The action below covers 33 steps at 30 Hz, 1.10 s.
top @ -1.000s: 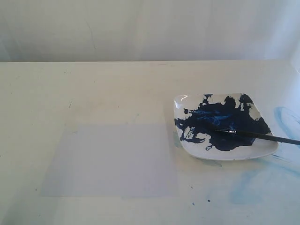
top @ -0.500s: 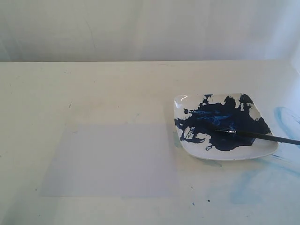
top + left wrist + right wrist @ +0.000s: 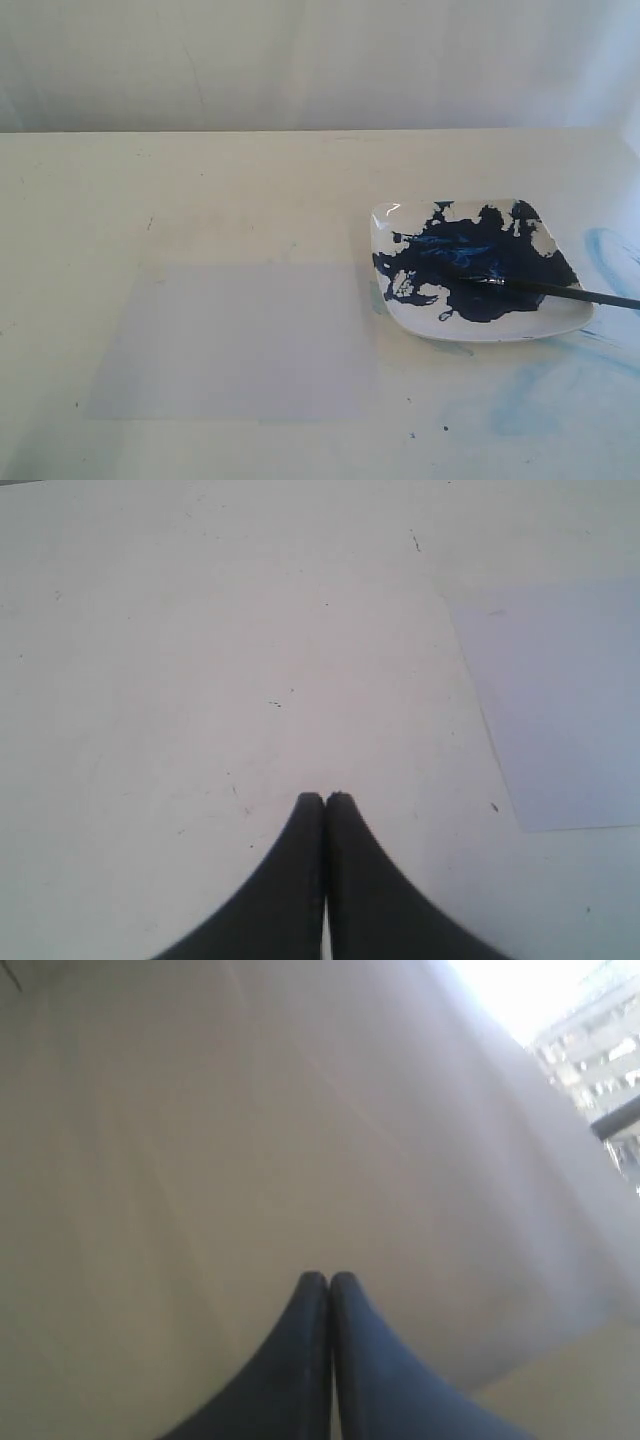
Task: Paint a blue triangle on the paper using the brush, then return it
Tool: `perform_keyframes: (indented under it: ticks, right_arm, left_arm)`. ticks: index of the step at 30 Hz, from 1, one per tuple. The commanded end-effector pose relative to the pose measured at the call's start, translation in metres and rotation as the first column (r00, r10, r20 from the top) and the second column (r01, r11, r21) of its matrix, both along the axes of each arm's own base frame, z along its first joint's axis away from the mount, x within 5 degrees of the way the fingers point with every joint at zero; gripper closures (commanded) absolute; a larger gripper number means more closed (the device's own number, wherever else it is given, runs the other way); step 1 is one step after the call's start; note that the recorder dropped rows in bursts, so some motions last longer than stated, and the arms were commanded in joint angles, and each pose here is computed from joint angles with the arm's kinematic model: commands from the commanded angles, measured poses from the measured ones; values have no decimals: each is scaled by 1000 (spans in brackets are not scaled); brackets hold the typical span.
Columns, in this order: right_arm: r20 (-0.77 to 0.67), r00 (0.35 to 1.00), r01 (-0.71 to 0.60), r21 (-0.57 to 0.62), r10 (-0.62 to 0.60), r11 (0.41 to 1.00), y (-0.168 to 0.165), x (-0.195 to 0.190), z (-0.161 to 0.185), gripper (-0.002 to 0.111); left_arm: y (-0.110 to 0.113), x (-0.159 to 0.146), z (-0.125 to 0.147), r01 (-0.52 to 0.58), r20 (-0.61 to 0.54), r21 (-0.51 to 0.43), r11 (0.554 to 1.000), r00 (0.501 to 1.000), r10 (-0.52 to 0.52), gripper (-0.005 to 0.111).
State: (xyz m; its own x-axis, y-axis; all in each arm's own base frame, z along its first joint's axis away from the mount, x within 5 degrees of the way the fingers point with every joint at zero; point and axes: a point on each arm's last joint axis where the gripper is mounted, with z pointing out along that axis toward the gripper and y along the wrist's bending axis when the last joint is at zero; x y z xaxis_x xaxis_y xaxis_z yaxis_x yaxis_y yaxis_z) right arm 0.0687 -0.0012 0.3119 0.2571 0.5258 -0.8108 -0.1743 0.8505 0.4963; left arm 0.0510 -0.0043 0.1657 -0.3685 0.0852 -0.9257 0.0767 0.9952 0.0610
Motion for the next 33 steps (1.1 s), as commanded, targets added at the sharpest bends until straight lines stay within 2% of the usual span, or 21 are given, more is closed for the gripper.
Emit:
perform_keyframes:
  ticks: [1, 4, 10, 11, 12, 13, 17, 19, 25, 31, 33]
  right_arm:
    - [-313, 941, -179, -138, 128, 974, 21, 33, 16, 108]
    - [-471, 865, -260, -128, 173, 957, 29, 54, 14, 108]
    - [-515, 830, -220, 54, 216, 974, 31, 75, 16, 108]
    - [-575, 774, -184, 199, 267, 962, 34, 84, 7, 108]
    - [-617, 732, -159, 259, 290, 953, 36, 90, -1, 108]
    - [-703, 644, -128, 292, 304, 948, 39, 103, -18, 108]
    - [-805, 500, 23, 381, 319, 924, 43, 135, -57, 108]
    - [-828, 459, 54, 388, 322, 920, 44, 140, -66, 108]
    - [-859, 432, 218, 397, 277, 892, 16, 147, -78, 108]
    - [-893, 321, 306, 414, 317, 857, 11, 153, -100, 108]
    - [-897, 303, 322, 415, 323, 851, 11, 156, -105, 108]
  left_arm:
    - [0, 0, -1, -1, 1, -10, 1000, 1000, 1, 107]
    - [0, 0, -1, -1, 1, -10, 1000, 1000, 1, 107]
    - [0, 0, -1, -1, 1, -10, 1000, 1000, 1, 107]
    - [0, 0, -1, -1, 1, -10, 1000, 1000, 1, 107]
    - [0, 0, -1, -1, 1, -10, 1000, 1000, 1, 107]
    - [0, 0, -1, -1, 1, -10, 1000, 1000, 1, 107]
    - [0, 0, -1, -1, 1, -10, 1000, 1000, 1, 107]
    - [0, 0, -1, -1, 1, -10, 1000, 1000, 1, 107]
    - [0, 0, -1, -1, 1, -10, 1000, 1000, 1, 107]
    - [0, 0, -1, -1, 1, -10, 1000, 1000, 1, 107]
    - [0, 0, -1, -1, 1, -10, 1000, 1000, 1, 107]
